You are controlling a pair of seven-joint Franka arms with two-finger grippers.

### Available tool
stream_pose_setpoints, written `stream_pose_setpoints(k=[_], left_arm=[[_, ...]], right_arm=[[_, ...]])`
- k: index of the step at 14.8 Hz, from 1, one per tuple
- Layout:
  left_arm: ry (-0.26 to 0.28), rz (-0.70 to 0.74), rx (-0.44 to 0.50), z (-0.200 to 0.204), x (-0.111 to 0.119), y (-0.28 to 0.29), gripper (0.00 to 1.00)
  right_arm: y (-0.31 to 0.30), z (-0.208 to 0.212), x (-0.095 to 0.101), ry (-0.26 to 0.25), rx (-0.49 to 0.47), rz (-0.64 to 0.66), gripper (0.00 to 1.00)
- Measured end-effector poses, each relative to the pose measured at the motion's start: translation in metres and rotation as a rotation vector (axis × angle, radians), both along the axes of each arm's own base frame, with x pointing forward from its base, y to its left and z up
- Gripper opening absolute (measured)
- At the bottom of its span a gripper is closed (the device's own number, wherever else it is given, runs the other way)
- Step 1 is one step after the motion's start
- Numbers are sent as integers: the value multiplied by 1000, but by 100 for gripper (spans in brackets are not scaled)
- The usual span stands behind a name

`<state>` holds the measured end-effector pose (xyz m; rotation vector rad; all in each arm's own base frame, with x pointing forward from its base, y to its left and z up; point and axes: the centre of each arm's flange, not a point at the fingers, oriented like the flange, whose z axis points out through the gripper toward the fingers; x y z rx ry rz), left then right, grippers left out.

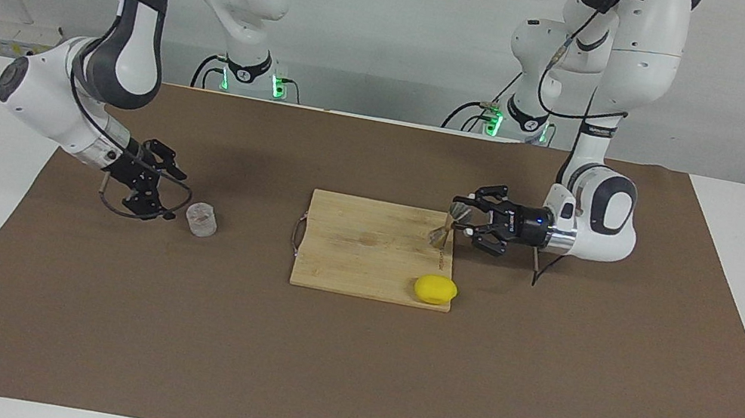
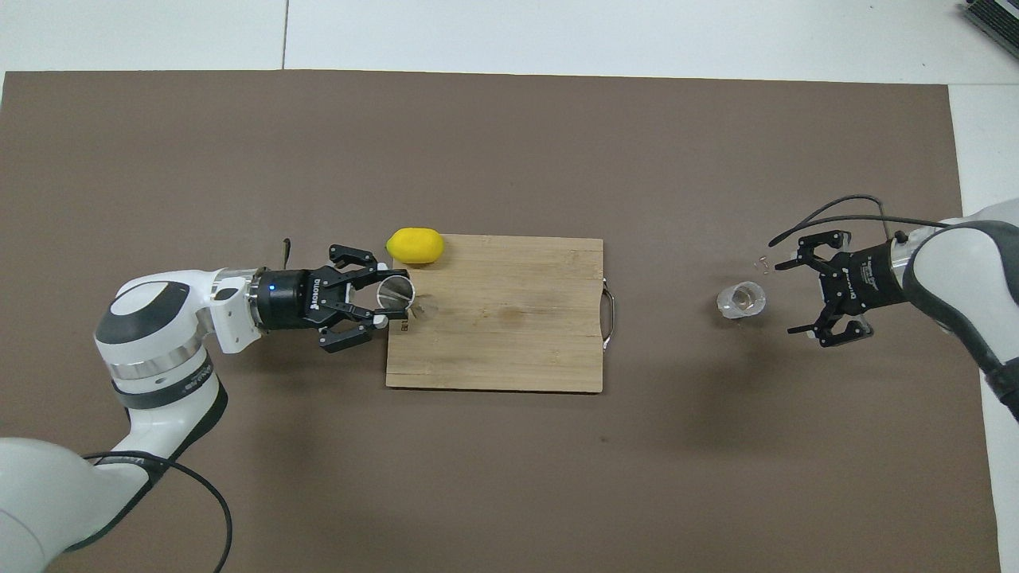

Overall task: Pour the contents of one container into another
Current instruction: 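Carry the metal cup onto the board while the right gripper nears the glass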

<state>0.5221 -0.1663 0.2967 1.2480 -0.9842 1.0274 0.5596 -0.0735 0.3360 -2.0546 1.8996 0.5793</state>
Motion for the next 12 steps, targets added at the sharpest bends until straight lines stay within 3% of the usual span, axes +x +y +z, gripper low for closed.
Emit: stream_pose_setpoints(k=[7, 12], left_arm=[[23, 93, 45, 5, -32, -121, 50], [-27, 144, 107, -8, -45, -137, 50]], right_arm=[[-18, -48, -6, -24, 117, 48, 100], [-9, -57, -7, -23, 164, 30, 100]])
